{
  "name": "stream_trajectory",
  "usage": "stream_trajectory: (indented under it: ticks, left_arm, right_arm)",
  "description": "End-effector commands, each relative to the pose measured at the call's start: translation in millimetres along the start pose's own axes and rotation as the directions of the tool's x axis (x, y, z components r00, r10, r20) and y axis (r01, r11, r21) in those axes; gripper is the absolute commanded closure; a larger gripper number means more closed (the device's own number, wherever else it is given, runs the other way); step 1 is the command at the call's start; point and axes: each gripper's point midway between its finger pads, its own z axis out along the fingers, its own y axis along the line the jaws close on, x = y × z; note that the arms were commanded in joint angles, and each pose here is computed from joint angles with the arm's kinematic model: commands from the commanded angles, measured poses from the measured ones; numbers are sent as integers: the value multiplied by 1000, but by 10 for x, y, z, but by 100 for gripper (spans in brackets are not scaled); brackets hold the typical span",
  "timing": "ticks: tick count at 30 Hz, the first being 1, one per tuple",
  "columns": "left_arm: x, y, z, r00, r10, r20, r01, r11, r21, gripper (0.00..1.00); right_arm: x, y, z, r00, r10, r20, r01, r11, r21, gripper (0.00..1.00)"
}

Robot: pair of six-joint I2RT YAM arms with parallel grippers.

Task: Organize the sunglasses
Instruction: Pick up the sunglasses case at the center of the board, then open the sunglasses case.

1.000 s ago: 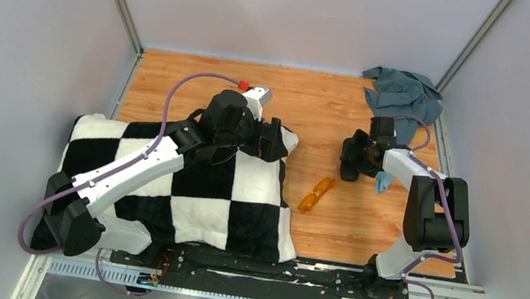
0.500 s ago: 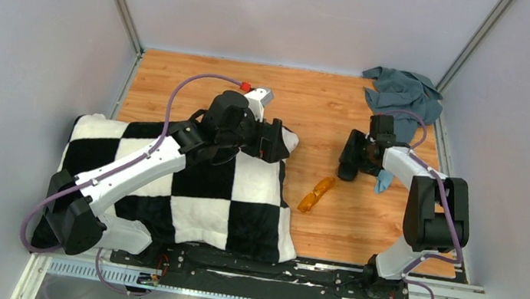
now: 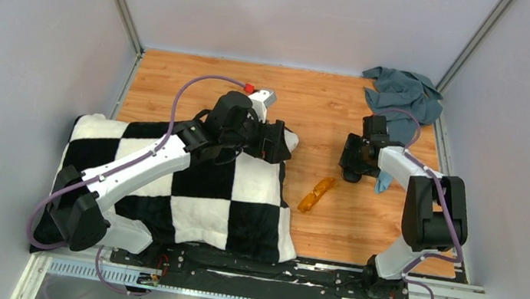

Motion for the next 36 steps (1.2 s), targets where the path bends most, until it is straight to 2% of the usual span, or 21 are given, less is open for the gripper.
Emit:
stream_trajectory:
  ticks: [1,6,8,10,13,15,18,20,22,26,28,30,33,36]
  left_arm:
    - [-12,-35,25,1000,-8,9,8,1000,20,0]
    - [6,-21,30,1000,-10,6,10,1000,15,0]
    - [14,4,38,1000,-16,11,16,1000,4,0]
    - [15,55,52,998,-39,40,40,999,-13,0]
    - [-15,168,51,994,-38,104,44,997,-56,0]
    - [-65,123,52,989,-14,150,17,1000,-18,3]
    - [-146,102,44,991,23,129,-19,999,-32,1]
    - [-249,102,43,995,71,66,-66,995,-73,0]
    - [-414,51,55,994,98,47,-94,992,-78,0]
    - [-788,-124,53,986,80,149,-79,997,-9,0]
    - [-962,-187,24,980,52,193,-61,997,37,0]
    - [-1087,-225,27,974,15,226,-37,995,94,0]
    - [-1225,-363,22,960,-58,274,-9,971,239,0]
    - [-1248,-512,46,967,-69,244,-23,934,357,0]
  right_arm:
    - [51,-104,15,998,-58,-27,60,994,90,26]
    - [65,-95,16,998,-55,-23,57,995,85,46]
    - [50,-25,-9,998,-55,-21,56,997,48,60]
    - [29,108,-67,999,-47,-9,46,999,-28,67]
    - [-73,389,-313,998,-16,53,26,981,-192,73]
    - [-155,524,-516,995,-6,98,33,960,-277,77]
    - [-256,697,-852,989,20,146,42,911,-409,81]
    - [-295,808,-1074,985,49,167,45,855,-516,82]
    - [-350,912,-1294,978,86,190,52,782,-621,84]
    - [-414,1081,-1766,968,150,201,76,589,-805,85]
    - [-450,1114,-1943,961,170,216,99,522,-847,84]
    - [-445,1182,-2150,962,187,200,101,437,-894,84]
    - [-453,1242,-2287,964,236,125,33,357,-933,84]
    - [-469,1314,-2426,963,267,44,-18,229,-973,84]
